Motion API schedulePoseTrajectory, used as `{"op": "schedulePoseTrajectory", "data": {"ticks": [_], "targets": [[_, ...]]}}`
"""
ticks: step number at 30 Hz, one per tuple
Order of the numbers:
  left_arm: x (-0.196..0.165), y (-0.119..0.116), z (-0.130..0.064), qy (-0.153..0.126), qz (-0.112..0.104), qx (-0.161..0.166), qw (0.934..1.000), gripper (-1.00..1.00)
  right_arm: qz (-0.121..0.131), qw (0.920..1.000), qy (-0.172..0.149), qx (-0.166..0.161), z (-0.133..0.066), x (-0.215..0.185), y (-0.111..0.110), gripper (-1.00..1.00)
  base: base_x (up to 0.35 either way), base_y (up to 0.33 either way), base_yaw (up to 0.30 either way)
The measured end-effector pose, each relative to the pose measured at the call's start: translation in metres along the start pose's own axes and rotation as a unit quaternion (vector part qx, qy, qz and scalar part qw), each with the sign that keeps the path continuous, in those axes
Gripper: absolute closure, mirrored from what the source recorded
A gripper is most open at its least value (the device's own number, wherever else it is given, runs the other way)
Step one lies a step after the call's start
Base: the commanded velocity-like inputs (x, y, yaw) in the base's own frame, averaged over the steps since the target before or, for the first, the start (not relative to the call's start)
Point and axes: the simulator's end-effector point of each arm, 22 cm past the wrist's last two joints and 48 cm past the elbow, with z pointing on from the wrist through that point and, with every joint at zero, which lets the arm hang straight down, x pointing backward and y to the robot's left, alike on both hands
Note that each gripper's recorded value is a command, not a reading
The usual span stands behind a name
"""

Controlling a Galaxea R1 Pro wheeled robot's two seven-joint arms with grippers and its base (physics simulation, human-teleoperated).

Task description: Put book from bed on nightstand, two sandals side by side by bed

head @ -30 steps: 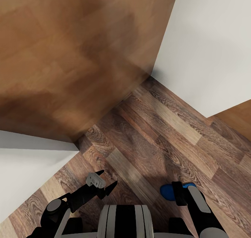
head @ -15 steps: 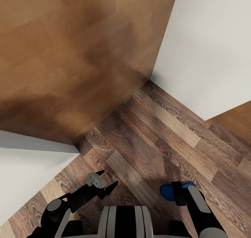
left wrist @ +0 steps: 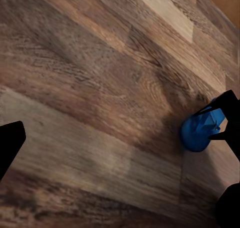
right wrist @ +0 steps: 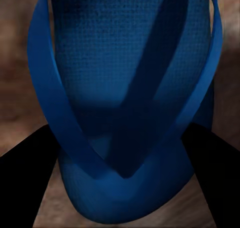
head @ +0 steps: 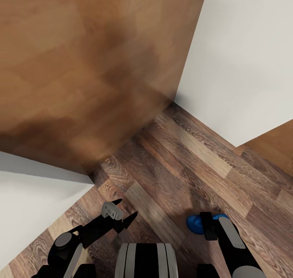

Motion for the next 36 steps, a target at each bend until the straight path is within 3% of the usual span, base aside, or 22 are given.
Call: {"op": "schedulePoseTrajectory", "data": {"ticks": [36], "targets": [[-0.059, -0.019, -0.025, -0.052, 0.042, -0.002, 0.9977, -1.00, 0.000, 0.9977, -0.002, -0.067, -0.053, 0.000, 0.052, 1.00, 0.000, 0.000, 0.000]]}}
